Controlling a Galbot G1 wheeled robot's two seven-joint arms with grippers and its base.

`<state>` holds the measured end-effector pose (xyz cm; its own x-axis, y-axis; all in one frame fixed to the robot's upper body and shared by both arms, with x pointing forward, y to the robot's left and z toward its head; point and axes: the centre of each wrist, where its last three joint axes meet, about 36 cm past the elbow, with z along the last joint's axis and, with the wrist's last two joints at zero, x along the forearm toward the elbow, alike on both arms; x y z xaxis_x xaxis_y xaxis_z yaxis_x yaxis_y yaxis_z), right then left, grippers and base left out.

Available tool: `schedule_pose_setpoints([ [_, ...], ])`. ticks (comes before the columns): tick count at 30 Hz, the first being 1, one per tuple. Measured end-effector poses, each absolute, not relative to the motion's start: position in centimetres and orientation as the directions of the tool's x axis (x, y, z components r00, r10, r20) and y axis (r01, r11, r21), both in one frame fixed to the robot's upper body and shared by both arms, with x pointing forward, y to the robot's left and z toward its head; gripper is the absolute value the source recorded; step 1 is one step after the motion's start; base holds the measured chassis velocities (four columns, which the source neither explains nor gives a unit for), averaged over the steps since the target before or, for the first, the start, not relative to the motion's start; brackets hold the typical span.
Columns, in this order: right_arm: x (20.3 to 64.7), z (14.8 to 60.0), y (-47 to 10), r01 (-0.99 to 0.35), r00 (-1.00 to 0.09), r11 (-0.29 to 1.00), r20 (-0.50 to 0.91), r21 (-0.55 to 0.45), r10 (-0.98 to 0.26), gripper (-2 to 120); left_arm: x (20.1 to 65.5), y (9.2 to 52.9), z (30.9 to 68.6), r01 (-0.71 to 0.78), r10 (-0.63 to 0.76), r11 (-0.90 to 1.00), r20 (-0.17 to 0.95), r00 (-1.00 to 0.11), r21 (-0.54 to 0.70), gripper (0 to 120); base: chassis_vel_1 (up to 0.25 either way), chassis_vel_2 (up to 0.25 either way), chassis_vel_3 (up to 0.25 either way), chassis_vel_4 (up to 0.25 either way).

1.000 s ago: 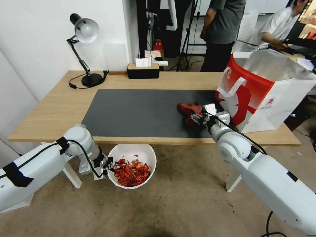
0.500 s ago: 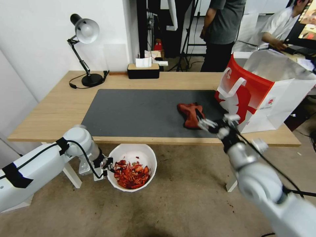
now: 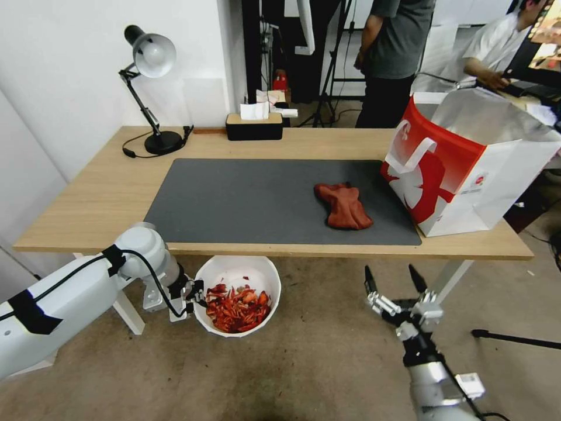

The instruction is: Sweep shrimp from table into container with towel, then put container into takeout bag.

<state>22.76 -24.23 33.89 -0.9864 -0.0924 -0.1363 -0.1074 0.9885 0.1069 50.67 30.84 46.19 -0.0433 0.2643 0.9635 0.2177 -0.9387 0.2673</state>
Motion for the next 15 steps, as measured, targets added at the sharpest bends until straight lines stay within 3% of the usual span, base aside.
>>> schedule_pose_setpoints([
  [10, 22.7, 33.0, -24.0, -0.104, -0.991, 0.990, -0.096, 0.093, -0.095, 100, 48.1, 30.3, 45.1, 0.195, 0.285, -0.941, 0.959, 0.009, 0.278, 0, 0.000, 0.000, 0.000, 0.000],
  [15, 22.8, 32.9, -23.9, -0.107, -0.991, 0.991, -0.085, 0.085, -0.100, 100, 44.7, 29.8, 46.8, 0.125, 0.302, -0.947, 0.953, 0.022, 0.297, 0, 0.000, 0.000, 0.000, 0.000],
])
